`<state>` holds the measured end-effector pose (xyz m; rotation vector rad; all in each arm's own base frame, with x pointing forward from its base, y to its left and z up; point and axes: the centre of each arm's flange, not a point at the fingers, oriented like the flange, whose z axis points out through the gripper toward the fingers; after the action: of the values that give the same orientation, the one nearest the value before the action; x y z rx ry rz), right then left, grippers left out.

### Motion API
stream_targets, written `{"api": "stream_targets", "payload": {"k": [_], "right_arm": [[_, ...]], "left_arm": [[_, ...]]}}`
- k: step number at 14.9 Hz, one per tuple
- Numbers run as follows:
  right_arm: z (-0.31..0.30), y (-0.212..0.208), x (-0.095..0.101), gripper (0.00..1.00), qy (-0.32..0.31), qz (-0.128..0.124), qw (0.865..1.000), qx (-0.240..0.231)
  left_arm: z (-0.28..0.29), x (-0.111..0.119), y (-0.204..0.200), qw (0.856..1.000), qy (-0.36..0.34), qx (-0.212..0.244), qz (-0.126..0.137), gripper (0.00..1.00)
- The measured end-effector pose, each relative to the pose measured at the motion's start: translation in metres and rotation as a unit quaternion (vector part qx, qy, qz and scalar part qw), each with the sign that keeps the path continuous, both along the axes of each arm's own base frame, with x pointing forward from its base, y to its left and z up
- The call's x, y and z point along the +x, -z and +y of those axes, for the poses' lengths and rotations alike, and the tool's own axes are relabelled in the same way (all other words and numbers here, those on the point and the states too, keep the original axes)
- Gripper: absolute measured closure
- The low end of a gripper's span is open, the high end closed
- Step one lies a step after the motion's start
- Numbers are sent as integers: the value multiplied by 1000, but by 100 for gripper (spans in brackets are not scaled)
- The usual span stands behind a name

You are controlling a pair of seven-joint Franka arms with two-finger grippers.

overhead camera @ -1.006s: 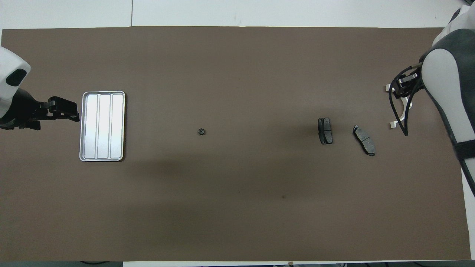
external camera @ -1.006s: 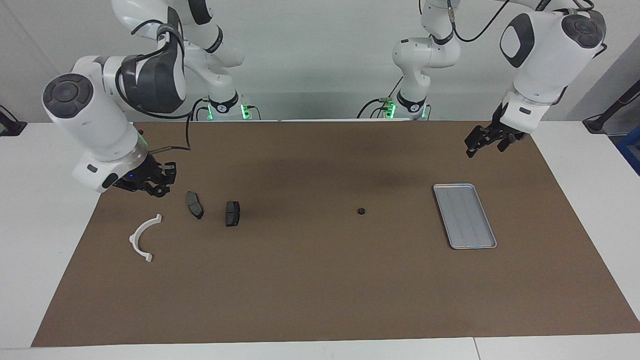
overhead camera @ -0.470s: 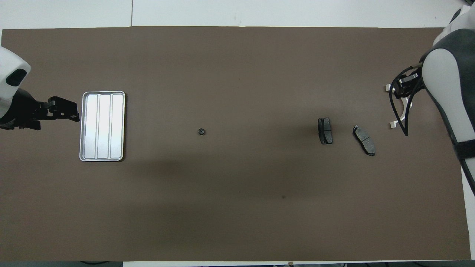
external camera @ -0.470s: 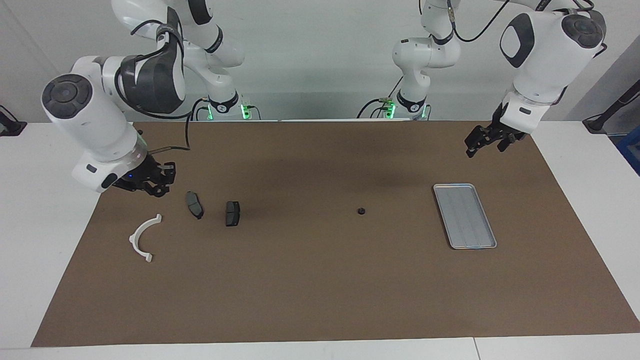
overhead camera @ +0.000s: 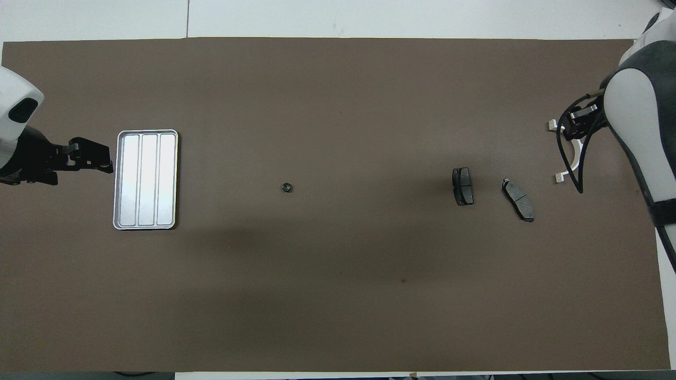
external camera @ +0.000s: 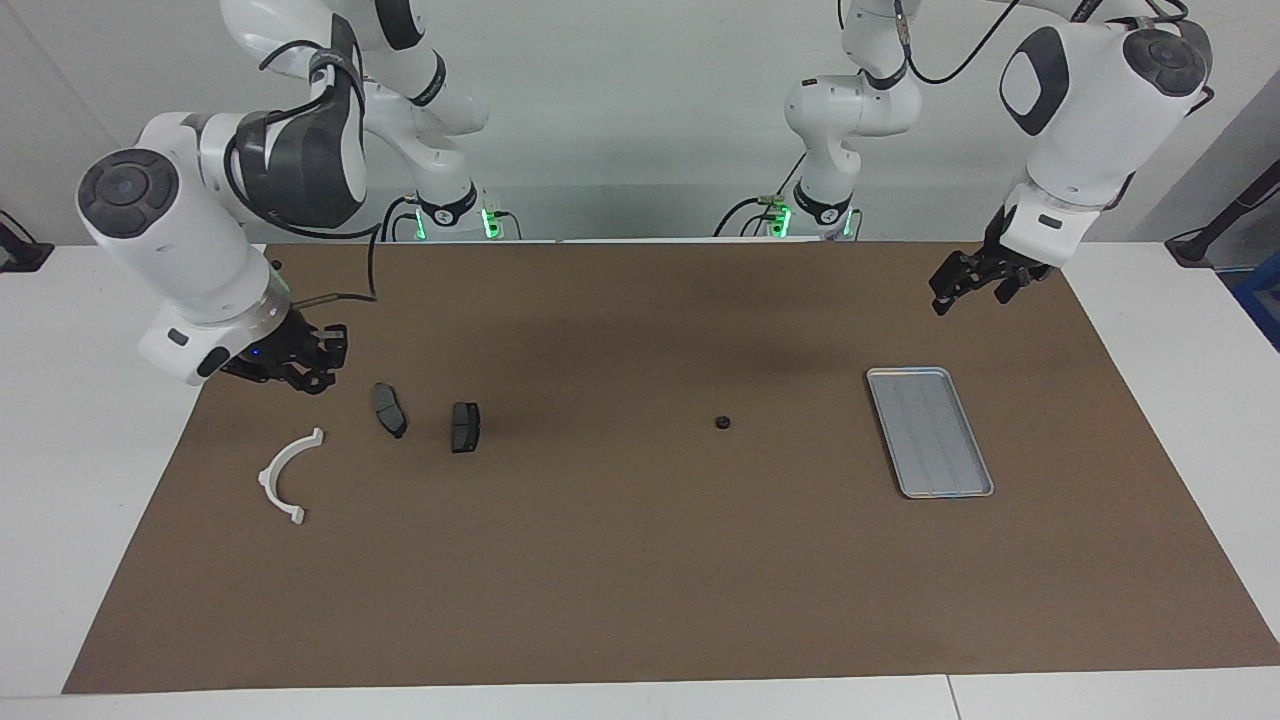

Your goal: Pick bearing gear from pile to tray

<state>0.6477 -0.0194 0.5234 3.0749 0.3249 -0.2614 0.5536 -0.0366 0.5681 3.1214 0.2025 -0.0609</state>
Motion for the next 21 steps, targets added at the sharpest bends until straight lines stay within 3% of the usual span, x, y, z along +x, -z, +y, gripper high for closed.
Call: {"api": "stream_targets", "payload": {"k": [8,13,21], "right_arm": [[-18,-1,-1,65,12,0,1000,-12],[-26,-9,1,65,14,-20,999,-20],[-25,-9,1,65,13,-22,999,-21]], "left_arm": [[0,0,0,1000,0,0,0,0],[0,0,0,1000,0,0,0,0],[0,0,0,1000,0,0,0,0]]}}
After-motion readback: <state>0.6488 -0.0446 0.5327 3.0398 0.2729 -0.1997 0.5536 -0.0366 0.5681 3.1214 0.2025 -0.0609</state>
